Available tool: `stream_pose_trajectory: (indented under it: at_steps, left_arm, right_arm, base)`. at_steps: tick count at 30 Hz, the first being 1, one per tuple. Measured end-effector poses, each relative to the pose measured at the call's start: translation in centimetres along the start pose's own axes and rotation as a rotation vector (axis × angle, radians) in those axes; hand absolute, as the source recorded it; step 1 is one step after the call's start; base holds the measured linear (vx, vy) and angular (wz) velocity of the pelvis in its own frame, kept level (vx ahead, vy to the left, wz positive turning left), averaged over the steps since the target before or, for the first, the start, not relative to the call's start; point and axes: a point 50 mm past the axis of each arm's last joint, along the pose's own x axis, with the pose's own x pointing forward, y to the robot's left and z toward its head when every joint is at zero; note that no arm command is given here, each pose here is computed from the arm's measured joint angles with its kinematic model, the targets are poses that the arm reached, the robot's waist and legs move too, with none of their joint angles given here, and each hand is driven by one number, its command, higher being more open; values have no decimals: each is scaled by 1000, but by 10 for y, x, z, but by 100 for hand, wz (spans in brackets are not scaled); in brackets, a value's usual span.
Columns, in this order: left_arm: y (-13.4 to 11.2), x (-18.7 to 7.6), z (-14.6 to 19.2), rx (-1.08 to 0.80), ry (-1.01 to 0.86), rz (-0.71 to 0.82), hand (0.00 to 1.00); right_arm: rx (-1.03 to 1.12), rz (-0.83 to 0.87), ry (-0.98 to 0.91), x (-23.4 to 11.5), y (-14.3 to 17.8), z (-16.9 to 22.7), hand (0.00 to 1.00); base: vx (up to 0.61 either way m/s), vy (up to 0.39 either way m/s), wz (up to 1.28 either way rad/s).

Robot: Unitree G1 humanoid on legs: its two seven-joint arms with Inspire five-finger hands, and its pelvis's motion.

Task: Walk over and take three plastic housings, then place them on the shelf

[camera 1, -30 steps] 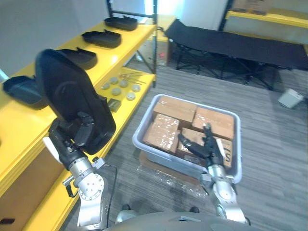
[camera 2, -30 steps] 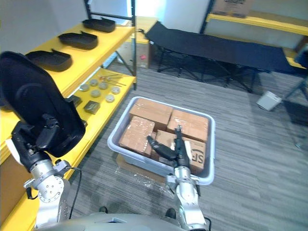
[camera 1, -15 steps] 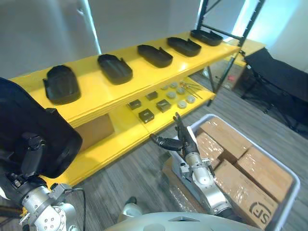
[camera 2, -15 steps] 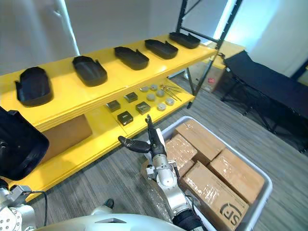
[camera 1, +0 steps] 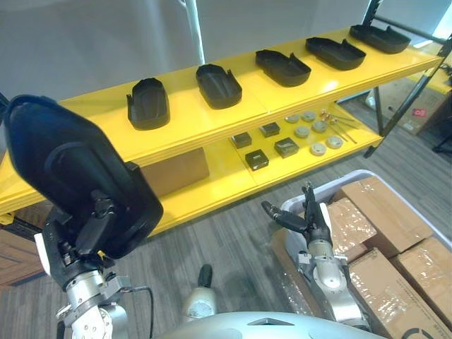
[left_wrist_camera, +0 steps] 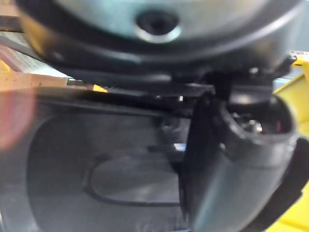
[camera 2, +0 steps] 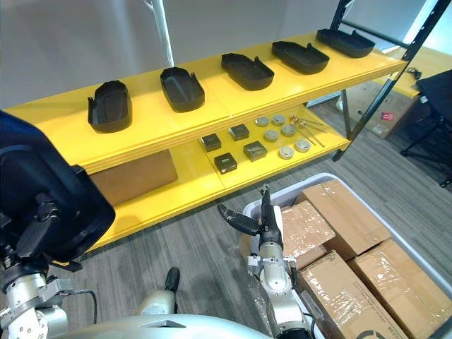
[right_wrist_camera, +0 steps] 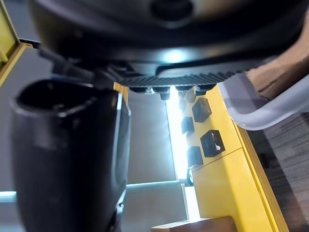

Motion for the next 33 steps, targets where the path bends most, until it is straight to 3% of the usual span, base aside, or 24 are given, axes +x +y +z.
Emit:
stream_pose_trajectory:
  at_steps: [14, 17, 28, 33]
  left_arm:
    - [-50, 39, 24, -111, -206, -122, 0]
    - [-68, 34, 16, -159, -161, -175, 0]
    - [-65, 26, 12, -142, -130, -139, 0]
    - [-84, 18, 9, -172, -109, -239, 0]
  right_arm:
    - [133, -31, -262, 17, 16, 60, 100]
    - [172, -55, -331, 16, 6, 71, 100]
    - [157, -55, -458, 22, 6, 93, 100]
    - [151, -187, -454, 18, -22, 87, 100]
  base:
    - [110, 53, 37]
    - [39, -149, 110]
    - [100, -19, 22]
    - [3, 61, 135]
